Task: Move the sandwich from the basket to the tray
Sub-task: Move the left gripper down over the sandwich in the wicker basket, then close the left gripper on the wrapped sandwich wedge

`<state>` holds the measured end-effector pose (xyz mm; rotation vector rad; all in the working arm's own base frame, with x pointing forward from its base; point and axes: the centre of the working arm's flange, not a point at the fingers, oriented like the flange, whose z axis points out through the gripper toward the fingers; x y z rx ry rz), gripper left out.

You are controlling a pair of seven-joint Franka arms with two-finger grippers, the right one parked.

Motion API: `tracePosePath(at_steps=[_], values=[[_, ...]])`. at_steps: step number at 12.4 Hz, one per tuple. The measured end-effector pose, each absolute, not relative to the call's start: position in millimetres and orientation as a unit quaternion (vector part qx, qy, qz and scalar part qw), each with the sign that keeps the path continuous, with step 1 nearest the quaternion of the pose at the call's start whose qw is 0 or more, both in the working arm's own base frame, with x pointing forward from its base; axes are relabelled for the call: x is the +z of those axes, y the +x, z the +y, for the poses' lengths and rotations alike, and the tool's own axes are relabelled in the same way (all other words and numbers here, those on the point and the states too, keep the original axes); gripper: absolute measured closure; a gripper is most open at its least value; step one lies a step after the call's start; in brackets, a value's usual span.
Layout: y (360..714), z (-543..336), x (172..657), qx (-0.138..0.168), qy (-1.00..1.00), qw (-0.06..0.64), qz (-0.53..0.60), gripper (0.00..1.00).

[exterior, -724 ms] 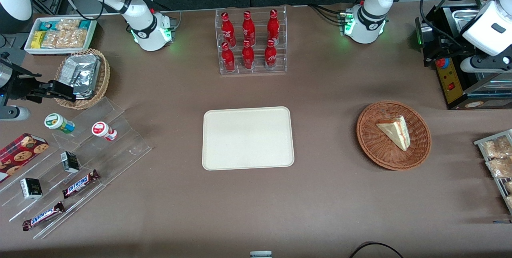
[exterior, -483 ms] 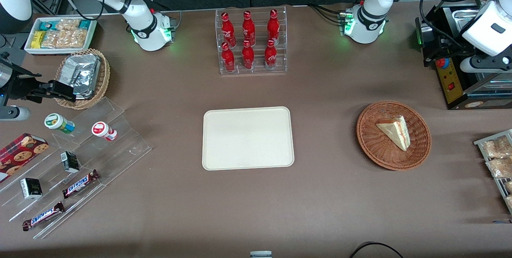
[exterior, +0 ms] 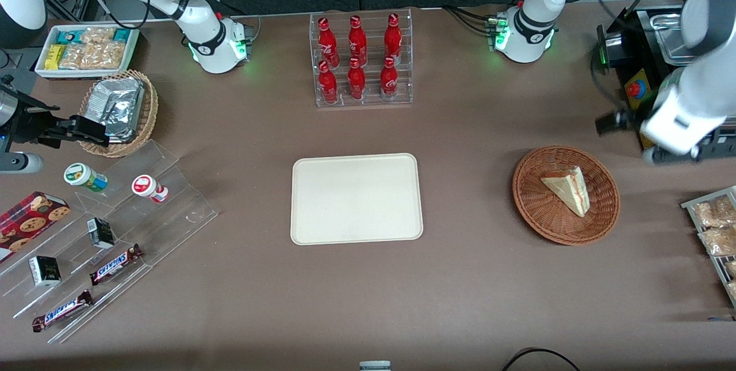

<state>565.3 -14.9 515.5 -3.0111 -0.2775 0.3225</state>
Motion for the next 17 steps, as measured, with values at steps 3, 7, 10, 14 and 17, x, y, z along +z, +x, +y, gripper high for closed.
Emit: tracePosePath(at_steps=[3,7,10,14,17], values=[[571.7,35.0,463.4,0.08,-0.968,0.031,-0.236,0.0],[569.5,25.5,393.9,0.047,-0.923,0.032,-0.382,0.0],[558.4,23.4,342.8,0.033,-0.919,0.027,-0.393,0.0],[561.1,14.3,295.0,0.038,-0.922,0.032,-0.385,0.0],[563.1,12.4,264.3,0.045,-0.922,0.037,-0.383,0.0]])
